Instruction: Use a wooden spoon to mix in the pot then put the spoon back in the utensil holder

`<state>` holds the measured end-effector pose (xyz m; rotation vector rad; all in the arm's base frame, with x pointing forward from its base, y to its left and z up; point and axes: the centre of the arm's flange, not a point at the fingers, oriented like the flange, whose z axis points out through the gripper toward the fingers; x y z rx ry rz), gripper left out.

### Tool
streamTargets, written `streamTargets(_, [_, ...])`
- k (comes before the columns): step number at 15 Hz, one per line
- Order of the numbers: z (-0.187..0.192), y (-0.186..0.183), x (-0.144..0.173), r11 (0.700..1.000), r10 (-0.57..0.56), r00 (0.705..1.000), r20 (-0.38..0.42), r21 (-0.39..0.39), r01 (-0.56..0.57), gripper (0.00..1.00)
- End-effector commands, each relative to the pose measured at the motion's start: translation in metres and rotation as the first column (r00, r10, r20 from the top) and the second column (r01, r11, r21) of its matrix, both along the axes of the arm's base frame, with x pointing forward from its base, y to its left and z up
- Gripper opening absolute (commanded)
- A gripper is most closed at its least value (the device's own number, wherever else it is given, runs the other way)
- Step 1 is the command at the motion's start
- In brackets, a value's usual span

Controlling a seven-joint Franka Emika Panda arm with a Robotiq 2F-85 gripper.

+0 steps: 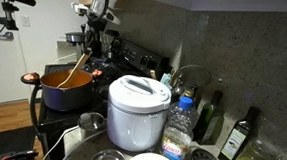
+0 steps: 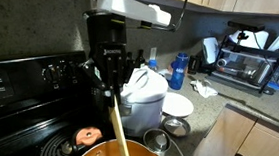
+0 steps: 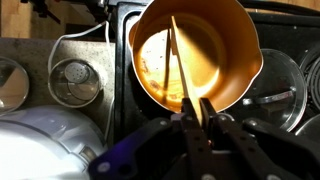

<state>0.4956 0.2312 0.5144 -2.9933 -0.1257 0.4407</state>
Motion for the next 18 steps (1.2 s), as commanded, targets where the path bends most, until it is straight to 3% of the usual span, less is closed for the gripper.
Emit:
streamTargets(1, [0.025, -0.008, 0.003, 0.999, -0.047, 0.998, 0.051, 0.018, 0.046, 0.03])
streamTargets(11, [0.091, -0.010, 0.005, 0.995, -0.097, 0.930, 0.354, 0.053, 0.084, 0.03])
streamTargets(18, [0.140, -0.003, -0.010, 0.995, -0.092, 0.873, 0.479, 0.067, 0.068, 0.03])
